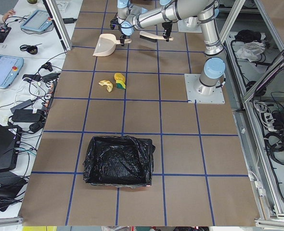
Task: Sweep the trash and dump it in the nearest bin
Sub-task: 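Lift the dustpan with the left gripper and set it beside the trash pile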
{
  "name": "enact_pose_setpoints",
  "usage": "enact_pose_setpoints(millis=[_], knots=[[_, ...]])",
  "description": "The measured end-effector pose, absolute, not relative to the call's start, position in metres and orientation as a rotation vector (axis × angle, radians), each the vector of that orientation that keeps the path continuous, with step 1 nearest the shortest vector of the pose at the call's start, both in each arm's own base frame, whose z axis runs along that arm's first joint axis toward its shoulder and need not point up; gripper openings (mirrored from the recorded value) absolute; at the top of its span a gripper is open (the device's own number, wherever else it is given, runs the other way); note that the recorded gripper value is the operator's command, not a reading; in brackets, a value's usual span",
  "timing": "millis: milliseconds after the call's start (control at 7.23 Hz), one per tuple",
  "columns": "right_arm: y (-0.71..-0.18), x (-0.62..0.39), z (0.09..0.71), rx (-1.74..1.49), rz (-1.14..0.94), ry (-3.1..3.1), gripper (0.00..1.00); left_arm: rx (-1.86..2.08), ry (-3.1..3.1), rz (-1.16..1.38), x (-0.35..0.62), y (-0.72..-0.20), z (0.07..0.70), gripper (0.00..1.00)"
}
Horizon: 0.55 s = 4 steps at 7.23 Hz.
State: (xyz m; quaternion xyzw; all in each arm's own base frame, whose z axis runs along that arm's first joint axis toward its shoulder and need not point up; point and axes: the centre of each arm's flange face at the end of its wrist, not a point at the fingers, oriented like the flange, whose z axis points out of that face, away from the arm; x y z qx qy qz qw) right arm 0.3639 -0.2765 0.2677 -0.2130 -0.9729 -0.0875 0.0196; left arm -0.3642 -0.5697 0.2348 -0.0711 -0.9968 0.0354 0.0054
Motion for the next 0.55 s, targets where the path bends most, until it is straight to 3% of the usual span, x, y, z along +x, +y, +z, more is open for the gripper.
enact_pose_setpoints(millis=[553], knots=[[-0.275,0.362,0.269,-0.674,-0.267,-3.003,0.00,-0.265,-3.110,0.128,-0.346,-0.581,0.242,0.00]])
